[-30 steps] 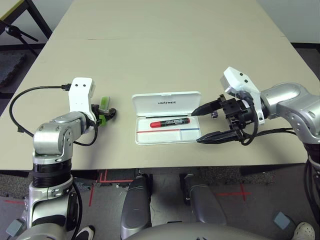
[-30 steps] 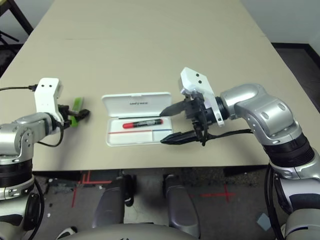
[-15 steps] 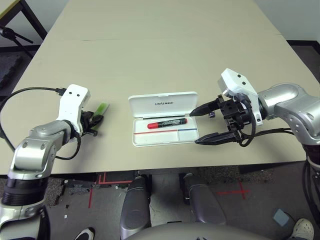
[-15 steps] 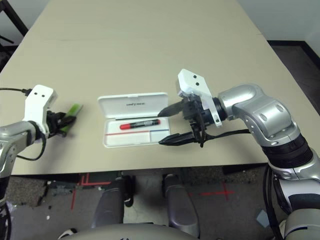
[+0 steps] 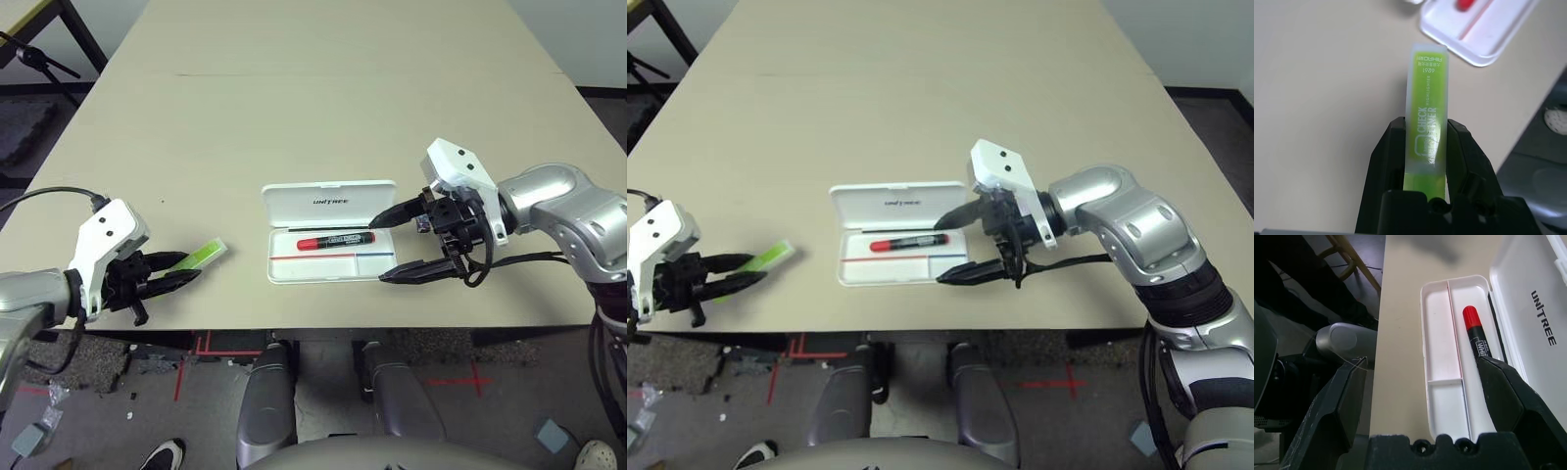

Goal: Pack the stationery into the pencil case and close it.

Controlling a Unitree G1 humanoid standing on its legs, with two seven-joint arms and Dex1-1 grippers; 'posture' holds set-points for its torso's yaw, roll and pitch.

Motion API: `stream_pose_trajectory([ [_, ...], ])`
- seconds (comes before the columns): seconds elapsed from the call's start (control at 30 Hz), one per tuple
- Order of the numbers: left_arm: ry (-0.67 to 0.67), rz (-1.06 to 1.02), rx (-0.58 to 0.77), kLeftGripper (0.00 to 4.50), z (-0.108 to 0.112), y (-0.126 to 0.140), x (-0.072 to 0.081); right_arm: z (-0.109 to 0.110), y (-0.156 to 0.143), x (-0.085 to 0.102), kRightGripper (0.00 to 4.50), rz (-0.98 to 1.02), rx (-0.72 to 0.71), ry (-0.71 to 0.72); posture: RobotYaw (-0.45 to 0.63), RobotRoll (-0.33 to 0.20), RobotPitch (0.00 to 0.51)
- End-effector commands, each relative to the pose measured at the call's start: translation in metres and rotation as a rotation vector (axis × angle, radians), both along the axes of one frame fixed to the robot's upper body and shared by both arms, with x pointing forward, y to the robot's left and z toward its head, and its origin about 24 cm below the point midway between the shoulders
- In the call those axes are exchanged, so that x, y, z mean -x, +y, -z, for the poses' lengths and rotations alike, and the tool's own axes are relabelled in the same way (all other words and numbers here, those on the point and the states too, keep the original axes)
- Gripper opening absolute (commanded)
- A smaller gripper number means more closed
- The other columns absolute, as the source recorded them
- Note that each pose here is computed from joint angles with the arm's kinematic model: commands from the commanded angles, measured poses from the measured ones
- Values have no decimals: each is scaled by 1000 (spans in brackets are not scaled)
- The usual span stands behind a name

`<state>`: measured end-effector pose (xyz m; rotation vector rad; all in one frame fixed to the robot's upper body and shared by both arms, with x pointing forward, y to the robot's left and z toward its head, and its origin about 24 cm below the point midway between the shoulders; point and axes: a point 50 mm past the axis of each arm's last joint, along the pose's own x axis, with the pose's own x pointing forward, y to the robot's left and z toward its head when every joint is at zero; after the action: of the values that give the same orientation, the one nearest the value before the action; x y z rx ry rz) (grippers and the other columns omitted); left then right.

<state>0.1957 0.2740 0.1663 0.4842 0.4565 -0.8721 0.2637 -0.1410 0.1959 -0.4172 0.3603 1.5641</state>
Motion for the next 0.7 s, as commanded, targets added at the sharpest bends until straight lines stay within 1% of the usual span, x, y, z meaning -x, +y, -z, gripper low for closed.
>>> stream_pose_trajectory([
  [0.03,-3,89,0,1087,-10,-18,2,1,-2,1,4500,-6,19,-4,24,0,198],
  [0.13,-14,168,-39,1087,-19,-38,0,2,-5,0,4500,3,37,-8,17,0,196],
  [0.17,-20,178,-43,1087,-21,-42,-1,3,-6,0,4500,5,41,-9,17,0,195],
  [0.3,-57,317,-34,1087,-28,-73,-6,6,-12,-1,4500,25,58,-7,13,0,194],
  [0.57,-69,503,-45,1087,-24,-115,-18,11,-23,-2,4500,49,89,-14,-7,0,189],
  [0.7,-75,554,-65,1087,-21,-124,-26,11,-27,0,4500,61,97,-13,-18,0,190],
])
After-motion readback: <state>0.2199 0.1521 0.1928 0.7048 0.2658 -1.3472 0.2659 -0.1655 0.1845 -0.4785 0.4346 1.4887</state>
